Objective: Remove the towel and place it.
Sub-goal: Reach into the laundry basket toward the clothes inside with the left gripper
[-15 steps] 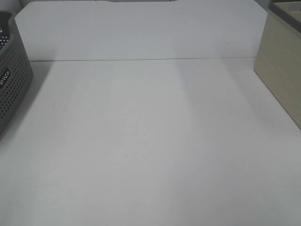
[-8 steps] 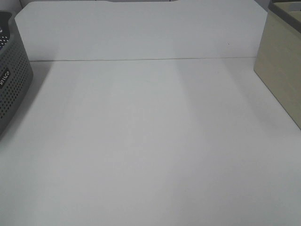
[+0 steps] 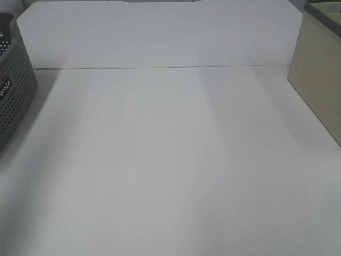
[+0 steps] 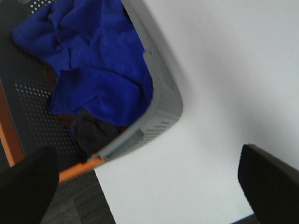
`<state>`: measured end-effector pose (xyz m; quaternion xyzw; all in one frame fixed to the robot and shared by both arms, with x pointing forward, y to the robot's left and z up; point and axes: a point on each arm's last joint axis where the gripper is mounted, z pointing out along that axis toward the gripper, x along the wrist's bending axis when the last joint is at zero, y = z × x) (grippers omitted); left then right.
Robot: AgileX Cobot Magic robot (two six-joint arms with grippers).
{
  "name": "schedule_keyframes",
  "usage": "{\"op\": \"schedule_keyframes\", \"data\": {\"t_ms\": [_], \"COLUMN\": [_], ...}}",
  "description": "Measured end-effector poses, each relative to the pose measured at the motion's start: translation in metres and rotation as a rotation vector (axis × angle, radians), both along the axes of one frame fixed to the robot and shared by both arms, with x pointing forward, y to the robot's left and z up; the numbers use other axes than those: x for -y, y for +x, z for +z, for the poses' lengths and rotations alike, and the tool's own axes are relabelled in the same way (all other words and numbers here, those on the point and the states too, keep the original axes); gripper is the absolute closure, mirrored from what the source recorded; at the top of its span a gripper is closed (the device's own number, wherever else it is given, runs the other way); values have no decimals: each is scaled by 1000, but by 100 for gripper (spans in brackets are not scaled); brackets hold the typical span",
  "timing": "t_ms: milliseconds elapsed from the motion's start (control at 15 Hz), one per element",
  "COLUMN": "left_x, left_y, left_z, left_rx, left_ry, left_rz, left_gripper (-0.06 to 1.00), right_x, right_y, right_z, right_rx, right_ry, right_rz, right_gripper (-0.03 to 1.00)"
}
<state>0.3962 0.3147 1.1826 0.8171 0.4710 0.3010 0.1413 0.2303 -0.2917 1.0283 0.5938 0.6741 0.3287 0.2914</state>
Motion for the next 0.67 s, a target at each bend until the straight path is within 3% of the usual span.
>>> {"op": "schedule_keyframes", "data": {"t_ms": [200, 400, 533, 667], "left_x": [-9, -28, -67, -88], "left_y": [75, 132, 165, 186], "left_z": [19, 15, -20, -50], "left_rx": [-34, -111, -309, -451], "left_ry": [122, 343, 535, 646], "left_rz": [-116, -202, -187, -175], "left_gripper": [-4, -4, -3, -2], "right_x": [0, 0, 0, 0], "right_y": [0, 0, 0, 0], "right_z": [0, 0, 0, 0], "right_rx": [0, 0, 0, 0], "right_ry": [0, 0, 0, 0], "right_rz": [0, 0, 0, 0], "right_gripper": [21, 21, 21, 21]}}
